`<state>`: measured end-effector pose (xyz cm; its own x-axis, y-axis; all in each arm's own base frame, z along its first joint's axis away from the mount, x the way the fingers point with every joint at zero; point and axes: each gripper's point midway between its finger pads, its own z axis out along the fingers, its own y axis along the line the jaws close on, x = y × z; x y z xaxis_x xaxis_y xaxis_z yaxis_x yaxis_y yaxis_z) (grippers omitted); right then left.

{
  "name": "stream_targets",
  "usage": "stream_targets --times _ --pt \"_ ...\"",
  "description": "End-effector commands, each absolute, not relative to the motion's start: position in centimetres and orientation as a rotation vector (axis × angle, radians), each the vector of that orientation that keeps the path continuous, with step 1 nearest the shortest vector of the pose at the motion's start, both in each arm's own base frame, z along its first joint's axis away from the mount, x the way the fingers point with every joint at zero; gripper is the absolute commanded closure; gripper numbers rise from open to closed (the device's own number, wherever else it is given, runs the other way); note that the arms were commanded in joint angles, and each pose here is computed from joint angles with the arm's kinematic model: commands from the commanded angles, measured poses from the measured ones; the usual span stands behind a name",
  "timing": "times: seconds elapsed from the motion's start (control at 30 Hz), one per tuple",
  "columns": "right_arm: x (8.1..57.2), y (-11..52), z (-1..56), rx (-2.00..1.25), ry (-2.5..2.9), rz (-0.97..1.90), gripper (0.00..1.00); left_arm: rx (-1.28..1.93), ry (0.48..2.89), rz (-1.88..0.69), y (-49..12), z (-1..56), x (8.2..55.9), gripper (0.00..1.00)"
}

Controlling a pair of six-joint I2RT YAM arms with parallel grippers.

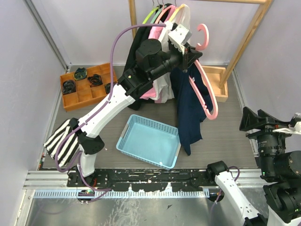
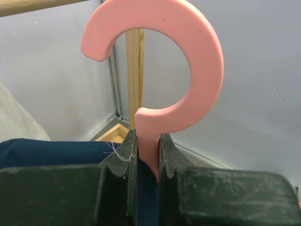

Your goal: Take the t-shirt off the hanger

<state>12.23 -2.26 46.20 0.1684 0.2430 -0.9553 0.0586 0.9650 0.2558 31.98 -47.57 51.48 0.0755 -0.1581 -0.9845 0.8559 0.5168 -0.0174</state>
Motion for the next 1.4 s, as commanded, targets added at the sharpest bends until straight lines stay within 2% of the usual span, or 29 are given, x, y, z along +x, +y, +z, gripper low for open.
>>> stream_targets --times 0.0,0.4,0.87,1.37 --pt "13.4 -2.3 46.6 0.251 1.405 0.102 0.43 0.680 1.198 -0.902 -46.9 54.3 31.1 1.00" --pt "12.4 -3.3 48.0 0.243 1.354 0.053 0.43 0.734 1.230 -0.902 -48.0 52.6 30.6 1.00" --pt "15.9 5.1 50.4 -0.072 1.382 0.367 0.42 0.798 1.256 -0.803 -50.9 50.1 29.4 1.00" --pt "18.9 8.1 46.3 -0.144 1.587 0.450 0.42 0.780 1.242 -0.769 -50.7 50.8 29.6 1.00"
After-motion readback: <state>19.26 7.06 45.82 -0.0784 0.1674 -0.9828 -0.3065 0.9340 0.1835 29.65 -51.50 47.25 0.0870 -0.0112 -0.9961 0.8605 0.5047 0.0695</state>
